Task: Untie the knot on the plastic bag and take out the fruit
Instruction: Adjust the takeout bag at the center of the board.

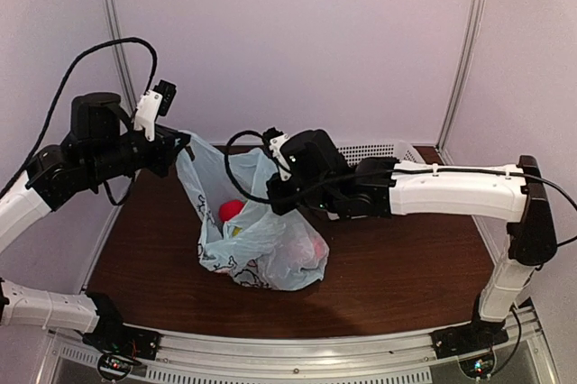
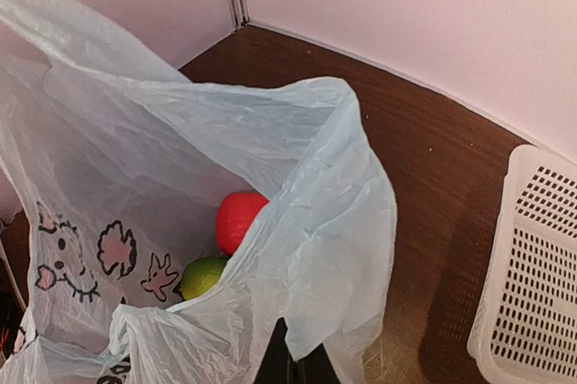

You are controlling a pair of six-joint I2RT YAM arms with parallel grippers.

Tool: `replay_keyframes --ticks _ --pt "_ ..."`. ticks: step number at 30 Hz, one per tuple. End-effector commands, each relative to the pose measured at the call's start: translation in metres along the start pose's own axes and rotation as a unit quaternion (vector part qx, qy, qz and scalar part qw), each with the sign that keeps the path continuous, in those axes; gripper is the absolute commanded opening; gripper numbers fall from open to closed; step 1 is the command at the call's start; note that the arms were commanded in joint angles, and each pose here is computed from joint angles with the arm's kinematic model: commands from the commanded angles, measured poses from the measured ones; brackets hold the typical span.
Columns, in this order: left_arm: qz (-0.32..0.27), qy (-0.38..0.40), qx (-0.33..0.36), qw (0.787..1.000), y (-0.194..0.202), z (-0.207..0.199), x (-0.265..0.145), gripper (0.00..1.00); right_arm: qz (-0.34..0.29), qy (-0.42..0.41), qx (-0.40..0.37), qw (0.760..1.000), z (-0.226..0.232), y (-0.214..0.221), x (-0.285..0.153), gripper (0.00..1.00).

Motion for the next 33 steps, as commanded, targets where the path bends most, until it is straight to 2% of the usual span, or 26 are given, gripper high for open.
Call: replay_keyframes --ticks 1,6,11,13,15,18,20,22,26,33 --pt "-0.026 -0.002 0.01 1.0 -0.01 0.008 -0.013 0.0 -0.057 -0.02 -0.012 0.998 -0.006 -0.06 0.0 0.0" --pt "-0.073 0.025 0.008 0.997 -0.005 -0.002 -0.029 0.0 -0.084 -0.021 -0.023 0.996 -0.016 -0.079 -0.005 0.0" --pt "-0.078 0.037 0.014 0.996 0.018 -0.008 -0.03 0.0 -0.068 -0.003 -0.004 0.998 -0.037 -0.06 0.004 0.0" --pt "-0.078 0.043 0.014 0.996 0.026 -0.011 -0.028 0.0 -0.055 0.002 0.0 0.998 -0.043 -0.049 0.006 0.13" --pt "-0.082 0.06 0.016 0.995 0.032 -0.018 -0.027 0.0 -0.046 0.001 -0.002 0.999 -0.043 -0.044 0.003 0.35" --pt "-0.095 0.054 0.015 0.994 0.036 -0.017 -0.029 0.0 -0.039 -0.004 -0.02 0.999 -0.04 -0.043 -0.013 0.59" --pt "-0.102 0.052 0.016 0.993 0.035 -0.016 -0.032 0.0 -0.042 -0.012 -0.036 0.998 -0.033 -0.049 -0.031 0.72" --pt "-0.102 0.052 0.017 0.993 0.036 -0.016 -0.033 0.0 -0.038 -0.017 -0.05 0.998 -0.026 -0.05 -0.044 0.79" --pt "-0.093 0.056 0.016 0.994 0.04 -0.018 -0.031 0.0 -0.004 -0.047 -0.082 0.995 -0.001 -0.039 -0.056 0.83" --pt "-0.092 0.066 0.016 0.993 0.04 -0.021 -0.03 0.0 0.065 -0.068 -0.116 0.989 0.033 -0.004 -0.036 0.73"
Point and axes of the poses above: each gripper's point midway between its finger pads, its own x axis out along the fingers, its own z axis along the line the jaws close on, y = z × x, the point moved 1 cm from there along -x, back along the fingers, and after that the axes turned 6 degrees about x, right-handed, at the moved point
